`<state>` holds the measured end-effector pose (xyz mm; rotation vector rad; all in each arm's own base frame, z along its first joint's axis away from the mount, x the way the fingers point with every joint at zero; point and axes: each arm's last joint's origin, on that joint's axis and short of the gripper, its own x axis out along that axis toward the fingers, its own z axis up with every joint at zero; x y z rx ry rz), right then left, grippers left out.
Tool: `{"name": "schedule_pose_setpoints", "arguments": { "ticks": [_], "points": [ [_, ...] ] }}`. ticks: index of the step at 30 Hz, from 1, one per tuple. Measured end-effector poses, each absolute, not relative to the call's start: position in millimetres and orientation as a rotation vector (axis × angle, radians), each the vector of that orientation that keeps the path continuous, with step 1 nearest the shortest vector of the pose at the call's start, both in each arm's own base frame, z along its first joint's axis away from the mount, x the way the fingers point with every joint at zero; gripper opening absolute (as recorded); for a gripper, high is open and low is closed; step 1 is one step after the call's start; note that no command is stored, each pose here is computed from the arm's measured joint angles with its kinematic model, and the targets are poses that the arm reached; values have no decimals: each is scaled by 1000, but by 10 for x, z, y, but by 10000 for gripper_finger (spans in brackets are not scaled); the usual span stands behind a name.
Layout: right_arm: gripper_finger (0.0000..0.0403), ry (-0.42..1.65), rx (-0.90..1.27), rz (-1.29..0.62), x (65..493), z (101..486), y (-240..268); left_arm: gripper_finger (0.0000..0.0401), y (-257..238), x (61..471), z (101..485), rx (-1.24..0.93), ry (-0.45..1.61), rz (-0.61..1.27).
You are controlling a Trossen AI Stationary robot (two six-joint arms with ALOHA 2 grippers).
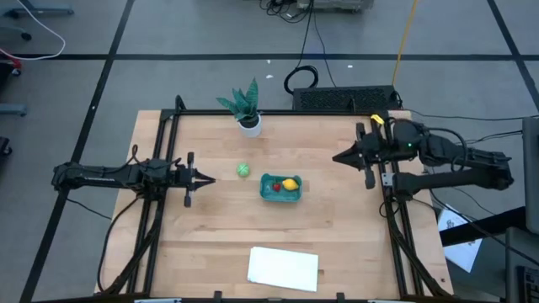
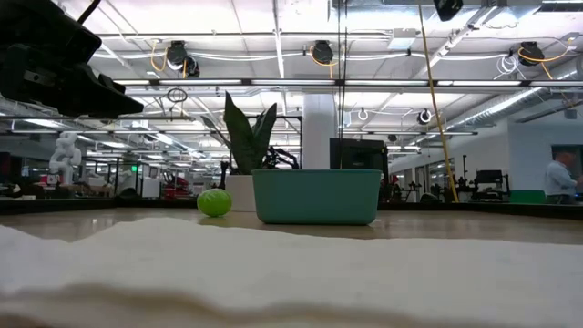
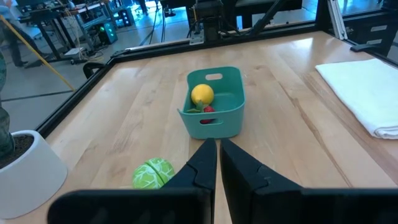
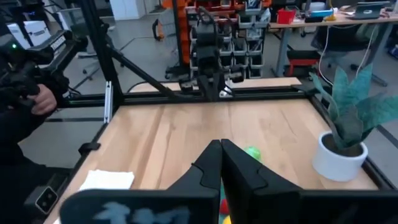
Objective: Pick and placing Produce into tupperware
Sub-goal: Put the green cabbage into the blue container
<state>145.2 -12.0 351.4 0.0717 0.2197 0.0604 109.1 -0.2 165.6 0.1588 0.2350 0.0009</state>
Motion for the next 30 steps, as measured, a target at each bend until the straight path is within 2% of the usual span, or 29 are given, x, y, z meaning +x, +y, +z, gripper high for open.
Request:
{"name": "schedule_pose_setpoints", "arguments": {
  "ticks": [15, 30],
  "points": [
    [0, 33, 78, 15, 1204, 3158, -122, 26, -2, 1091, 1656, 156, 235, 1],
    [0, -137, 119, 35, 1226, 2490, -121, 26, -2, 1091, 1657, 151, 235, 2]
  ]
}}
